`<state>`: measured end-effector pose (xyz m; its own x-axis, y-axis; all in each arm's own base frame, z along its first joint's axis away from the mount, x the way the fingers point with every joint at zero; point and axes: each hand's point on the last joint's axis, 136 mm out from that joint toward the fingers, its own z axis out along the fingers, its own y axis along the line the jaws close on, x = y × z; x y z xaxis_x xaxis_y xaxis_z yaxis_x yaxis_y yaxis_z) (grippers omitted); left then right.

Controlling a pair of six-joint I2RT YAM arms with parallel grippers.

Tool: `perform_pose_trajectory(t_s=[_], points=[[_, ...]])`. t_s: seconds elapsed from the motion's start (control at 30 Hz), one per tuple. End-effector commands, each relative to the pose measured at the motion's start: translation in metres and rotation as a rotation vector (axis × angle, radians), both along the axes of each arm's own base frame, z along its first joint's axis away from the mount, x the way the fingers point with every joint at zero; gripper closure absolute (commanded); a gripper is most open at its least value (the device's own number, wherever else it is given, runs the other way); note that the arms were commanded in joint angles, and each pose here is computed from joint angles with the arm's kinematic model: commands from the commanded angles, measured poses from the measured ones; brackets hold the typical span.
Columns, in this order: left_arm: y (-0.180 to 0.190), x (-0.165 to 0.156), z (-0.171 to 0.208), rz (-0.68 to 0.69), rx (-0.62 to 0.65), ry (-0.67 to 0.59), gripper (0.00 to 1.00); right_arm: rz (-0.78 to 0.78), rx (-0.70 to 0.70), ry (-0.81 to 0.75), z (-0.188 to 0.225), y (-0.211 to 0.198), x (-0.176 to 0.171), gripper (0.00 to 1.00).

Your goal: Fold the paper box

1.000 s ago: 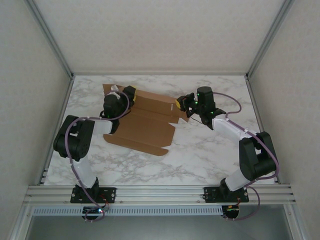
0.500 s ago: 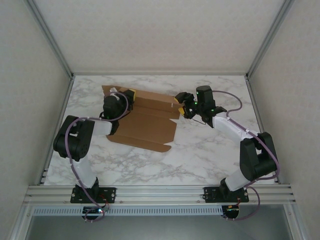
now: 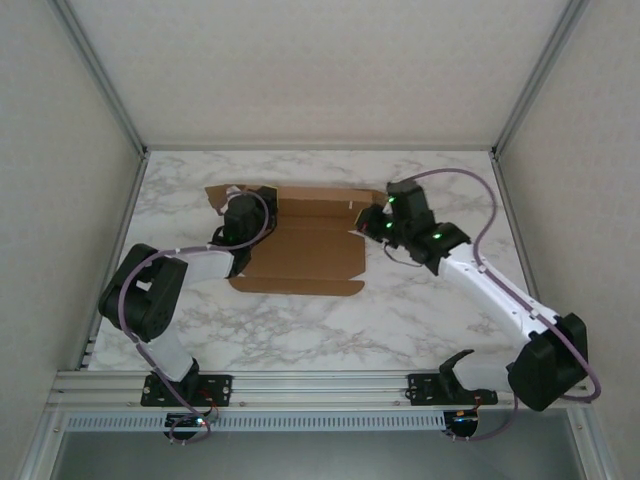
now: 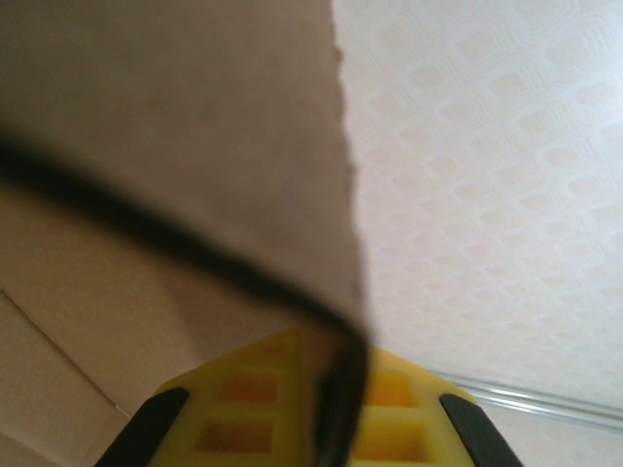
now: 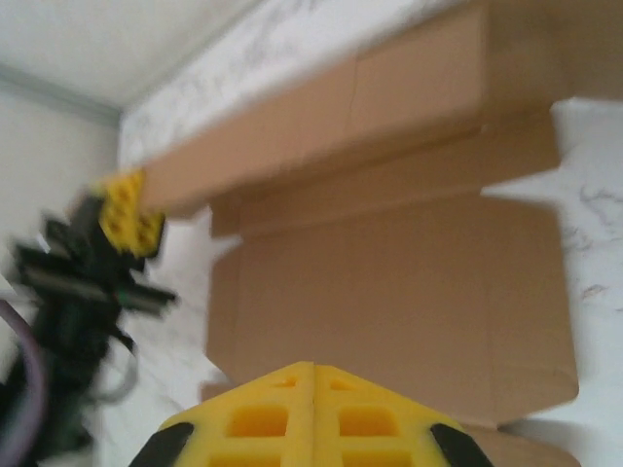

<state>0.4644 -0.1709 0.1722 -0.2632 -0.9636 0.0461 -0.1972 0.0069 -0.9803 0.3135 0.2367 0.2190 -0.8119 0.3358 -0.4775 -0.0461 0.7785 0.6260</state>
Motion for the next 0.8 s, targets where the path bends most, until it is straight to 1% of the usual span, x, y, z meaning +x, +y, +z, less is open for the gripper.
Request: perform_pose_trajectory(t_s=[0.0, 0.07, 0.2, 0.3, 0.4, 0.6, 0.77], points=[[0.008, -0.003, -0.010, 0.081, 0.025, 0.091, 1.00, 0.147, -0.153, 0.066, -0.056, 0.025, -0.023, 1.00], [0.008, -0.005, -0.010, 0.099, 0.042, 0.100, 1.00, 0.191, -0.185, 0.134, -0.089, 0.041, -0.029, 1.00], [0.002, -0.011, -0.014, 0.095, 0.025, 0.115, 1.00, 0.230, -0.270, 0.198, -0.137, 0.065, -0.033, 1.00], [-0.001, -0.017, -0.014, 0.091, 0.034, 0.119, 1.00, 0.227, -0.318, 0.225, -0.166, 0.070, -0.030, 1.00], [-0.001, -0.023, -0.013, 0.093, 0.059, 0.127, 1.00, 0.211, -0.383, 0.247, -0.189, 0.062, -0.027, 1.00], [-0.001, -0.031, -0.019, 0.082, 0.101, 0.154, 1.00, 0.199, -0.451, 0.333, -0.219, 0.041, -0.046, 1.00], [0.001, -0.043, -0.022, 0.083, 0.124, 0.168, 1.00, 0.208, -0.445, 0.364, -0.224, 0.026, -0.072, 1.00]])
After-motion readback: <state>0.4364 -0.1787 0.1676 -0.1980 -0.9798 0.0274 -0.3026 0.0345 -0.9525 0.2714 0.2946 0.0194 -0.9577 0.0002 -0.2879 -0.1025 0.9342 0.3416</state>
